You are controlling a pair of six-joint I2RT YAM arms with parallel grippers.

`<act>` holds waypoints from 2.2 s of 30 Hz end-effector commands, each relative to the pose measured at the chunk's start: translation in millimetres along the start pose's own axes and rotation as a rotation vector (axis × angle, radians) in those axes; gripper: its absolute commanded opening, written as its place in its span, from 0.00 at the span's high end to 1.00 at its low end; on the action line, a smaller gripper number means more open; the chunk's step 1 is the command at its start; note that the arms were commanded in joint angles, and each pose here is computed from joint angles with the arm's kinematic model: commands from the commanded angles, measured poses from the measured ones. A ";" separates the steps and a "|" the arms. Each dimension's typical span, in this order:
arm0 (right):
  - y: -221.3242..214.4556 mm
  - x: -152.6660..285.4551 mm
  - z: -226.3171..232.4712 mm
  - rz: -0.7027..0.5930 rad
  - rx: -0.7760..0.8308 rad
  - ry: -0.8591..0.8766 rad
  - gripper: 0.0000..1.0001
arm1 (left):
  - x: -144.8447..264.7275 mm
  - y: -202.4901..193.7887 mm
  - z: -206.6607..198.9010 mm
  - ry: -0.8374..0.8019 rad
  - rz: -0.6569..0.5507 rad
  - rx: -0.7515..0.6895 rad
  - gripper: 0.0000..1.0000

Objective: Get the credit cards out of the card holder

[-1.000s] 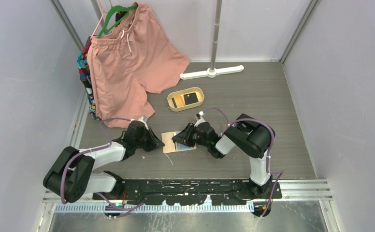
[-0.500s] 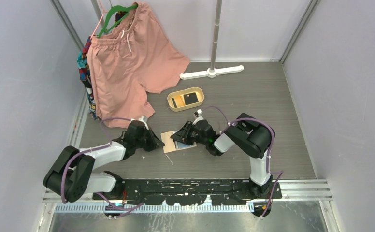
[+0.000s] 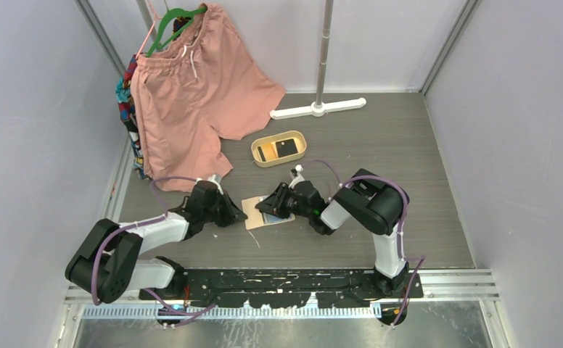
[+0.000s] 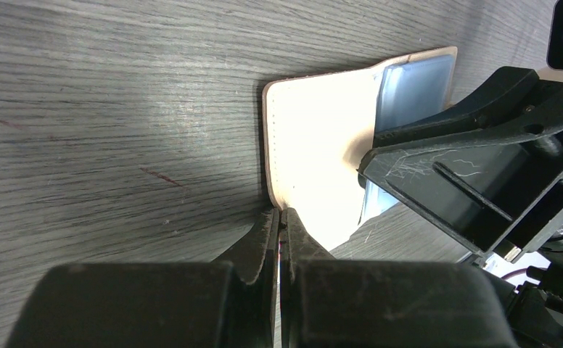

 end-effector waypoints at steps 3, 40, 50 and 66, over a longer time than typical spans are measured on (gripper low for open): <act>-13.7 2.2 -0.1 0.053 0.008 0.025 0.78 | 6.5 -49.0 60.2 0.242 0.162 -0.007 1.00; -1.8 15.6 -15.8 0.012 -0.040 0.041 0.99 | 7.3 -49.8 60.8 0.245 0.165 -0.007 1.00; 20.3 42.2 -36.5 -0.033 -0.068 0.002 0.99 | 7.3 -49.7 61.3 0.248 0.164 -0.008 1.00; 54.7 82.7 -23.3 -0.027 -0.014 -0.039 0.99 | 7.4 -49.3 61.3 0.248 0.161 -0.007 1.00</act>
Point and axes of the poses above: each gripper's point midway between its finger pads, its own x axis back along the fingers, its own z axis along the line the jaws close on, y = z × x, the point moved 2 cm from there along x, back along the fingers, and after that the axes turned 7 degrees about -x, right-handed, at the moved point
